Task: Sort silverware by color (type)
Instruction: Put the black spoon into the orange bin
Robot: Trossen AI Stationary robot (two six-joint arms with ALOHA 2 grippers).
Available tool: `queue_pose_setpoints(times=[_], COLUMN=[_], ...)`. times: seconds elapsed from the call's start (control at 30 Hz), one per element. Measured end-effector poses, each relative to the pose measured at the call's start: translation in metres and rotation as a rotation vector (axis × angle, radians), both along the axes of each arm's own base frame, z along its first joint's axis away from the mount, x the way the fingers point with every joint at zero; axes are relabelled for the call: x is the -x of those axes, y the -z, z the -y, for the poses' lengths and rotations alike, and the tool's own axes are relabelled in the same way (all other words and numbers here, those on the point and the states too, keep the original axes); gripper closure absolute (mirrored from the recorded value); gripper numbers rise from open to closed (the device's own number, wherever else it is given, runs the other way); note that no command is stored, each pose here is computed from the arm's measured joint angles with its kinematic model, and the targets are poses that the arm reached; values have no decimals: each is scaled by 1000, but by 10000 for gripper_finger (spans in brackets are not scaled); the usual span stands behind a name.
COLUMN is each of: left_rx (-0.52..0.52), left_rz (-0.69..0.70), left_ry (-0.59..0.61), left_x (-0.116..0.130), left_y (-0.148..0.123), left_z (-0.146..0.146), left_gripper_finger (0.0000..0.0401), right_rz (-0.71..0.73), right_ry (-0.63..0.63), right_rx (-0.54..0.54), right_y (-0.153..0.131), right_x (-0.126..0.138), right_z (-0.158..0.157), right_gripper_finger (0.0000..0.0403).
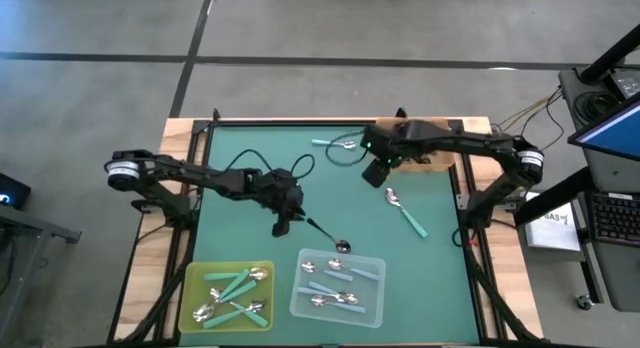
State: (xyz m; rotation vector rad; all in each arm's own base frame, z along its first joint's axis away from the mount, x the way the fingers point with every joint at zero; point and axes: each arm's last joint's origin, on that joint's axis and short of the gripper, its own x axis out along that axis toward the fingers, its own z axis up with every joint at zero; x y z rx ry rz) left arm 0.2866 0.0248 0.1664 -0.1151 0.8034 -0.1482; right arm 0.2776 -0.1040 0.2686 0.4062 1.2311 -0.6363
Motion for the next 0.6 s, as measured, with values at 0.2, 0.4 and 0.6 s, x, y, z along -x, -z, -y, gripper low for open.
queue_pose_setpoints(times=[0.2,0.4,0.6], left_rx=[-37,-88,-137], left_rz=[-56,-50,-115], left_ry=[62,144,237], left_x=[-8,-35,-61], left_y=[22,28,27], left_z=[3,8,11], left_gripper_finger=[339,339,340], right_rz=[7,13,12], right_ry=[-85,-112,-131], right_rx=[0,-5,-6], right_y=[0,0,0], right_x=[-10,-14,-15], right_z=[-32,-49,-55], right_gripper_finger=[257,258,255])
